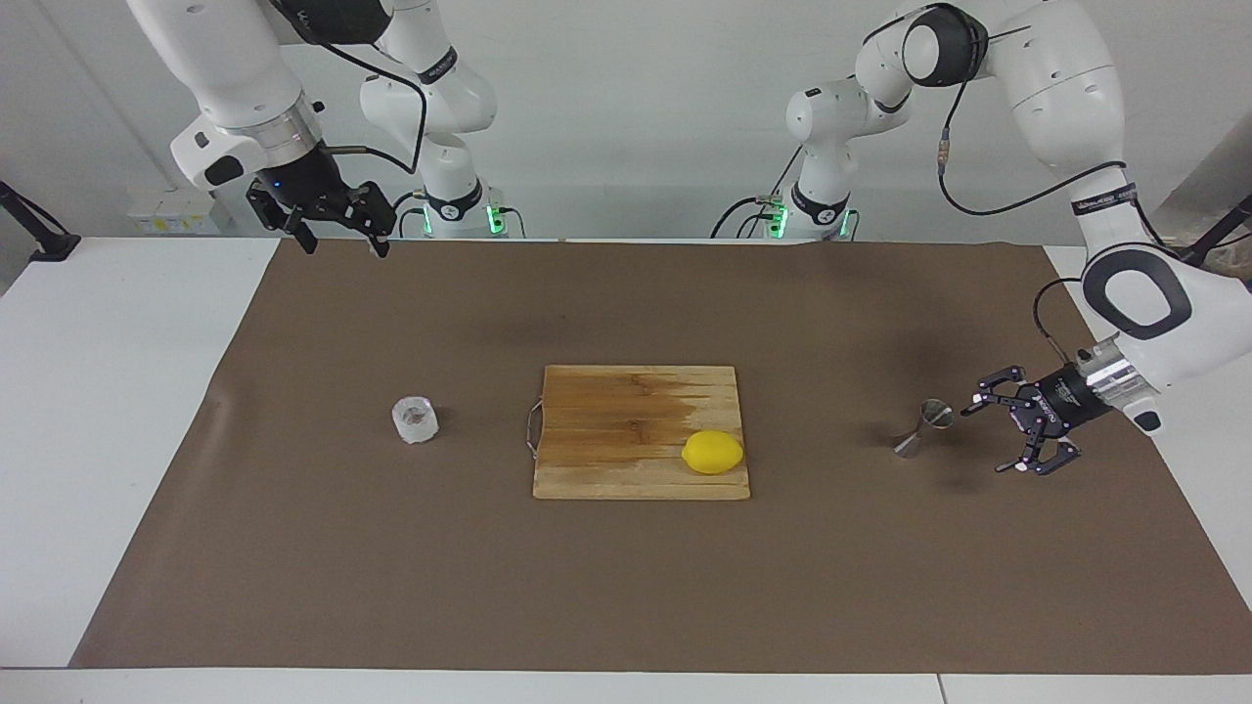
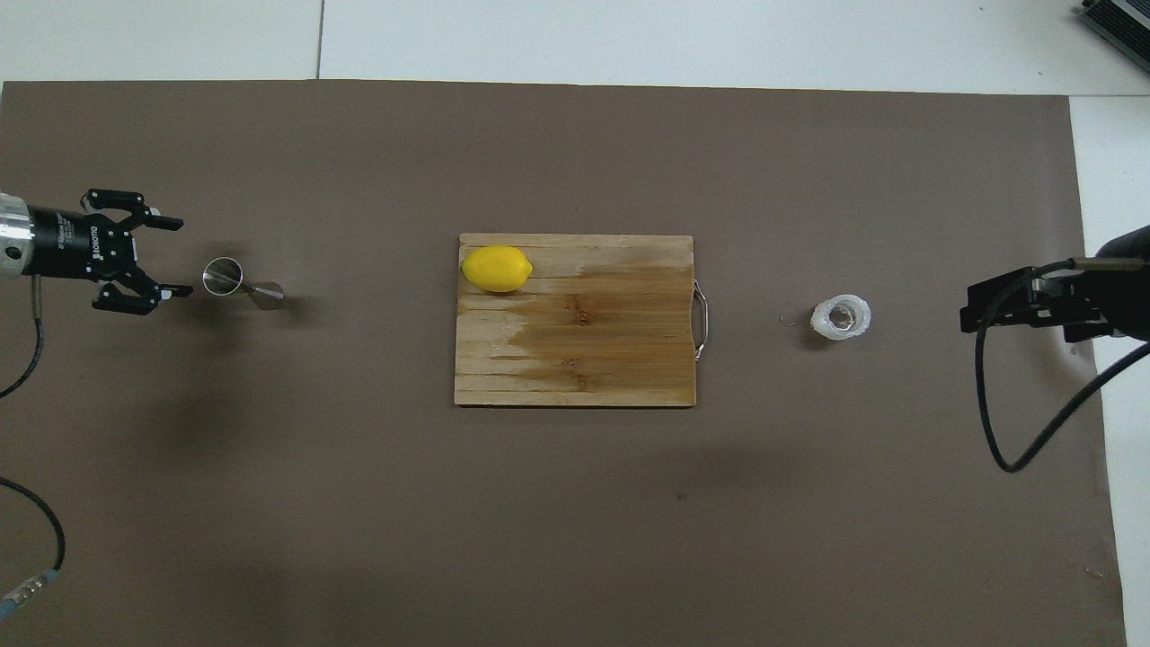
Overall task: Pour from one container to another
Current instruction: 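Reach the left gripper to the small metal cup and grasp it, then lift the metal cup with the left gripper and carry it toward the board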
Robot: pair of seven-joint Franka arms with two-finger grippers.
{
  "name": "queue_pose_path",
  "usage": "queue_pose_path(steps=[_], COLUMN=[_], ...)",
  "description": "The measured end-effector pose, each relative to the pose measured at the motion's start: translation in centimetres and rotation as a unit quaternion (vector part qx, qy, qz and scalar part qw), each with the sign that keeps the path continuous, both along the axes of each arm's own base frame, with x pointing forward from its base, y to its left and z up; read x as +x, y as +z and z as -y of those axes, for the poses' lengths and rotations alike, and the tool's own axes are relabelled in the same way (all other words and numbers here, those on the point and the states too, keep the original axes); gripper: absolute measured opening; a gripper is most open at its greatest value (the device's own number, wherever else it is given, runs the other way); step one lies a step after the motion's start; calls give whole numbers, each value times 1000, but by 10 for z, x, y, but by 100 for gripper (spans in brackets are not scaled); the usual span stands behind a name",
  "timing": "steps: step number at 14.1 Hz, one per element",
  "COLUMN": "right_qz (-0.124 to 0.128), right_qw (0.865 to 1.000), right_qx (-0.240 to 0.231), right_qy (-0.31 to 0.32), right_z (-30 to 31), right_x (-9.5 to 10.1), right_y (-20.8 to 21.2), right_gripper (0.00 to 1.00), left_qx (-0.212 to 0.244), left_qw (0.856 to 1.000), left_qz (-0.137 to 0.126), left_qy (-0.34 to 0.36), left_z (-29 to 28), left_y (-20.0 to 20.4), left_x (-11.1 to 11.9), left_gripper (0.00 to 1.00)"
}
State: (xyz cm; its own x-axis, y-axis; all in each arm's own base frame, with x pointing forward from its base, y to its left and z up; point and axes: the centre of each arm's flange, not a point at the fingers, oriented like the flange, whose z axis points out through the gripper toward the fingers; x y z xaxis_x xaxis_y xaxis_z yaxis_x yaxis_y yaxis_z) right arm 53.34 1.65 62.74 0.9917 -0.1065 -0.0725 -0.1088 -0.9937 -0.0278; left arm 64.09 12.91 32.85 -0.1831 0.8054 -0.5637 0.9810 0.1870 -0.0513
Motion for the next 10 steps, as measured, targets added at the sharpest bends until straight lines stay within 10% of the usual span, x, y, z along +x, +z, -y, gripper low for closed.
queue_pose_path(steps=[10], right_qz=[0], right_qw=[1000], right_qx=[0], right_qy=[0], right_z=[0], right_x=[0], right_y=[0], right_gripper=[100], left_qx=[-57], left_qw=[996], left_qz=[40], left_qy=[-55], left_z=[38], left_y=[-36], left_x=[-39], left_gripper=[100])
